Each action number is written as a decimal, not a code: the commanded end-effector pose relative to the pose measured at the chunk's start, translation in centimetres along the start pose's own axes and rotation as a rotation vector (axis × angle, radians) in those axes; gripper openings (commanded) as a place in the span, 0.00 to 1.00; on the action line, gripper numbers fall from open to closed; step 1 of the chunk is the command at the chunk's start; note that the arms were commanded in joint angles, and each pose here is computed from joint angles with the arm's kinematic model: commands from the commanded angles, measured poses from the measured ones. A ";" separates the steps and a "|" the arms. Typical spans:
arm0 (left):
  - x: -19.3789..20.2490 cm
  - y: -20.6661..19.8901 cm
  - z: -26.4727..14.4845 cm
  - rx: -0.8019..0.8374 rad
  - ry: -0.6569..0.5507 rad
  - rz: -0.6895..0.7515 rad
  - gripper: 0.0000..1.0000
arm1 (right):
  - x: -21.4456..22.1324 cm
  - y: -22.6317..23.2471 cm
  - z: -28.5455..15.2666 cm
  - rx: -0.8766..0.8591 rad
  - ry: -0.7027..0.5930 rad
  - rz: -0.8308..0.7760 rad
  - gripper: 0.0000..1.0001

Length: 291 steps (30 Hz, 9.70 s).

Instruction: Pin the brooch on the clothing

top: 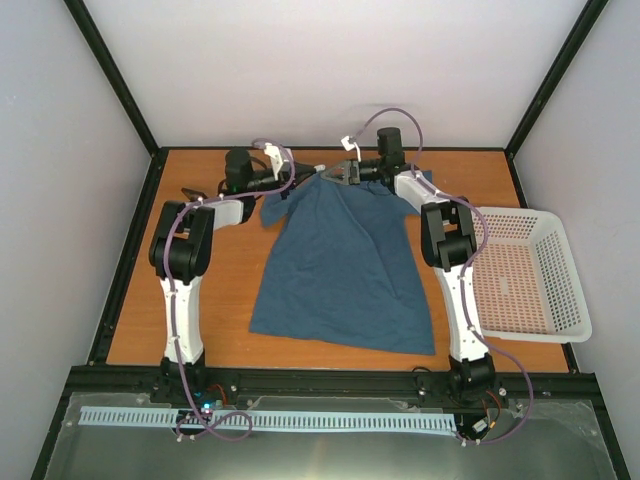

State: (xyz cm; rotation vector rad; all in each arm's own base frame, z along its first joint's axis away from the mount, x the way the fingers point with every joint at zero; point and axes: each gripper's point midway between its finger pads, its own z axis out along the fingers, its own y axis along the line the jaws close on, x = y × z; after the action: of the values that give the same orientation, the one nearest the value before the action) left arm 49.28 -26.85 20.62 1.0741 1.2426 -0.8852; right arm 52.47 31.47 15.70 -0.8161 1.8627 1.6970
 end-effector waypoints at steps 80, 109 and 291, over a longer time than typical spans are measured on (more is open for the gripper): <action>0.4 -3.8 -2.0 0.362 -0.076 -0.315 0.01 | 1.4 3.5 0.9 -0.078 0.043 -0.439 0.86; -0.4 -3.4 -1.5 0.360 -0.088 -0.328 0.01 | 1.8 3.1 2.7 -0.057 0.068 -0.469 0.92; 13.3 6.7 -7.4 -0.596 0.683 -0.456 0.90 | 4.0 -17.4 -21.1 1.362 0.212 0.097 0.81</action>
State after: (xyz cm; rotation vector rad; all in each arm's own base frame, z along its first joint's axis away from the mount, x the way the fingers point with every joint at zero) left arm 55.97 -18.05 14.54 0.6508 1.9506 -0.3706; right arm 62.91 10.18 3.20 -0.3452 2.5080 0.1493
